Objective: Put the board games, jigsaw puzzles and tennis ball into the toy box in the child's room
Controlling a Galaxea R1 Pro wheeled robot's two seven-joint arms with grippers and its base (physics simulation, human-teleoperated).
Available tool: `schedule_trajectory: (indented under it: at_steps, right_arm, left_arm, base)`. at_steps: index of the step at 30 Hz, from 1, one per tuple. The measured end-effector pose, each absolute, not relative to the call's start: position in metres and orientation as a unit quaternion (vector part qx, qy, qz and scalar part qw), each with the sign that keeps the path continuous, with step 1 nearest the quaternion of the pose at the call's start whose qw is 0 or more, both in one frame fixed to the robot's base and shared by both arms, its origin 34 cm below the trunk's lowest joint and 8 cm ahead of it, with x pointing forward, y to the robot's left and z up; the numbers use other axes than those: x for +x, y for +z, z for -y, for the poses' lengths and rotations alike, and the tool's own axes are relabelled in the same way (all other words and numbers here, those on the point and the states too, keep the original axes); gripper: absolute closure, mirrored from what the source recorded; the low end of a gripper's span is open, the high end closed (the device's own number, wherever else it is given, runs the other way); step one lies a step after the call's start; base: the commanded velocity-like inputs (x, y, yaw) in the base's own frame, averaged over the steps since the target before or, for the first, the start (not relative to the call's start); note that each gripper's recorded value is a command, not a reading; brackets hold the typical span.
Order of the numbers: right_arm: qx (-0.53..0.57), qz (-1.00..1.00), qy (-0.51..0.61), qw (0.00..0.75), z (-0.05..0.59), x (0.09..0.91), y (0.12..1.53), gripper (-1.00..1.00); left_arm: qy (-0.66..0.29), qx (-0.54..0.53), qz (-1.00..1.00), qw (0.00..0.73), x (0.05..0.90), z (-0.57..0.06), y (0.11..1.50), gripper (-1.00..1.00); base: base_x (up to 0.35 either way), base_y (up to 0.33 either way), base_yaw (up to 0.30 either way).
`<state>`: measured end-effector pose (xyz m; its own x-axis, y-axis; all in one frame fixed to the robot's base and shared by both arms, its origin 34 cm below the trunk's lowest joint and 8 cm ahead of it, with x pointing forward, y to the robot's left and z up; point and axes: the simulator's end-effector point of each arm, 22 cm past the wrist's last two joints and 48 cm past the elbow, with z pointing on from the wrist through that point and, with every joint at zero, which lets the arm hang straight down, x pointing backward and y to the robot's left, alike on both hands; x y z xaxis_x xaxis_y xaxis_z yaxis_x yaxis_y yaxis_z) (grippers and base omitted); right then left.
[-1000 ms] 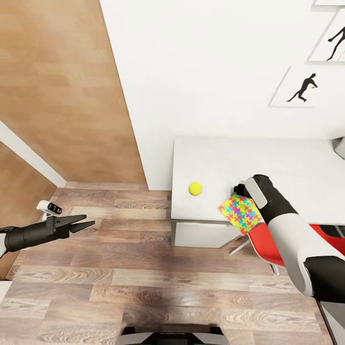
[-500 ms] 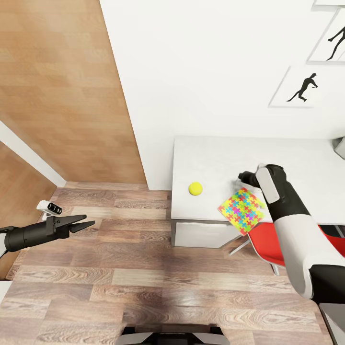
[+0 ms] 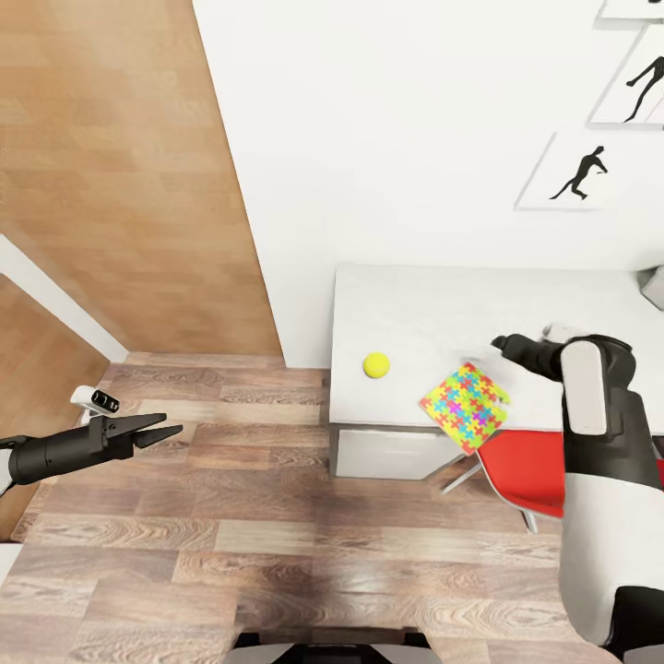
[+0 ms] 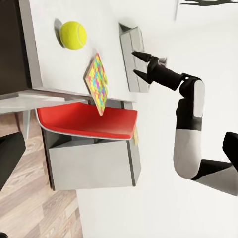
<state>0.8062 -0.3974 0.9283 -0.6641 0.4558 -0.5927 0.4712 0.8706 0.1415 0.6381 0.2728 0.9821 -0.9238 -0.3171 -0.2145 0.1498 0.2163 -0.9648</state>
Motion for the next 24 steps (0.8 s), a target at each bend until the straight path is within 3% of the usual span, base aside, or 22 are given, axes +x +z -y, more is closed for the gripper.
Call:
schedule_trajectory:
  at_steps: [13,24]
  right_arm:
    - [0.342,-0.887,0.16,0.265,0.368,0.694,0.876,-1.0]
    - [0.335,-0.857,0.299,0.251,0.313,0.654,0.873,-1.0]
  left_arm:
    - [-0.624,-0.049,-0.755,0.195,0.639,-0.273,0.993,-1.0]
    - [-0.624,-0.044,-0.753,0.202,0.639,-0.273,1.003,-1.0]
  base:
    - [-0.114,0.0,0.0]
    - [-0.019,0.0,0.0]
